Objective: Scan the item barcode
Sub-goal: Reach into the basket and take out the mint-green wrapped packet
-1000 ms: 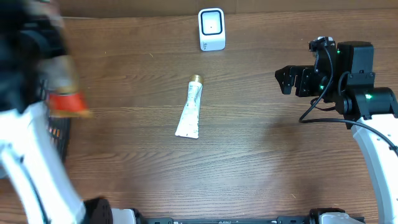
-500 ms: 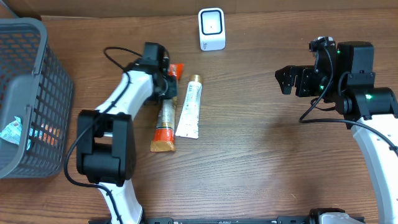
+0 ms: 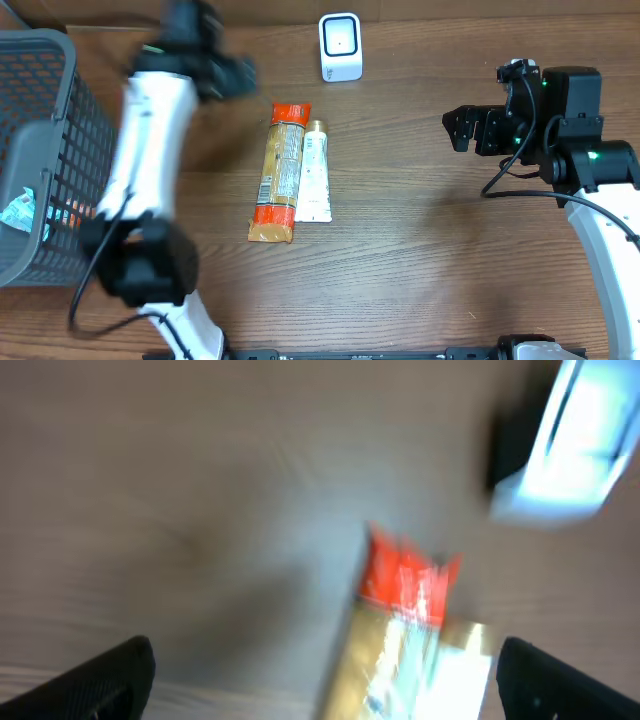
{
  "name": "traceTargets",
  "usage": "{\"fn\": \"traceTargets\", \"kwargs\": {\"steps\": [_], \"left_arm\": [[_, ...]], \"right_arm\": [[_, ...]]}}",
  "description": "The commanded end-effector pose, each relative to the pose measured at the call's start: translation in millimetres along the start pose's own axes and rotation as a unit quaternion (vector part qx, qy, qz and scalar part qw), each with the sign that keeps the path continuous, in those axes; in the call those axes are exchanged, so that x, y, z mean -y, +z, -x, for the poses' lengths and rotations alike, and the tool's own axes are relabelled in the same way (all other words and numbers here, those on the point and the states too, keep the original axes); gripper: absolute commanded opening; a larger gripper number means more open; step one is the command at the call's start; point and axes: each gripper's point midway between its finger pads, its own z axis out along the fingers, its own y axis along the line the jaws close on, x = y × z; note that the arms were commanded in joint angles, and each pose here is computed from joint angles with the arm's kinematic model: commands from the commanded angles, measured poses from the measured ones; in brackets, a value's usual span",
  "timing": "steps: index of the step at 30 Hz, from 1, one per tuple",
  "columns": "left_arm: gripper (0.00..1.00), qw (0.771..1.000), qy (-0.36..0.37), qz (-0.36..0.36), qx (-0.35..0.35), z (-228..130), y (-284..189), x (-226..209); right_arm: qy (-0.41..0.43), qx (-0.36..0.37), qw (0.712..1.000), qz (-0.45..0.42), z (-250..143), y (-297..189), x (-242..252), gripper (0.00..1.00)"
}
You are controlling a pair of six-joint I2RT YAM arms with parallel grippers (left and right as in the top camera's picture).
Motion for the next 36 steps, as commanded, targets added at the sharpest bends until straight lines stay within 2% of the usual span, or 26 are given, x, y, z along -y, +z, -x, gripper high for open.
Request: {"fn": "traceTargets", "kwargs": {"steps": [1, 4, 8, 10, 14, 19, 26, 36], "left_arm": [[1.00, 0.987, -0.011, 0.030, 0.160, 68, -143, -50], [1.00, 0.969, -0.067, 0.102, 0.215, 75, -210, -116], [1.00, 0.932, -0.168, 0.219, 0.234, 56, -254, -218], [1.00, 0.910, -0.233, 0.268, 0.214, 36, -253, -272], [1.00, 0.890, -0.320, 0.294, 0.141, -8, -216, -338], [1.00, 0.885, -0.348, 0.306, 0.040, -56, -137, -384], [0.98, 0.891, -0.338, 0.300, -0.036, -102, -45, -415], [0.93, 0.864, -0.340, 0.349, -0.127, -158, 7, -443]], "right_arm": [[-0.009, 0.016, 1.000, -0.001, 11, -6, -4, 0.99], [-0.009, 0.016, 1.000, -0.001, 11, -6, -4, 0.99], [-0.009, 0.017, 1.000, -0.001, 12, -6, -4, 0.99], [-0.009, 0.016, 1.000, -0.001, 11, -6, -4, 0.99], [-0.008, 0.012, 1.000, -0.002, 9, -6, -3, 0.99], [-0.009, 0.015, 1.000, -0.002, 11, -6, -4, 0.99], [-0.009, 0.015, 1.000, -0.001, 11, -6, -4, 0.99], [-0.008, 0.013, 1.000, -0.002, 9, -6, -4, 0.99]]}}
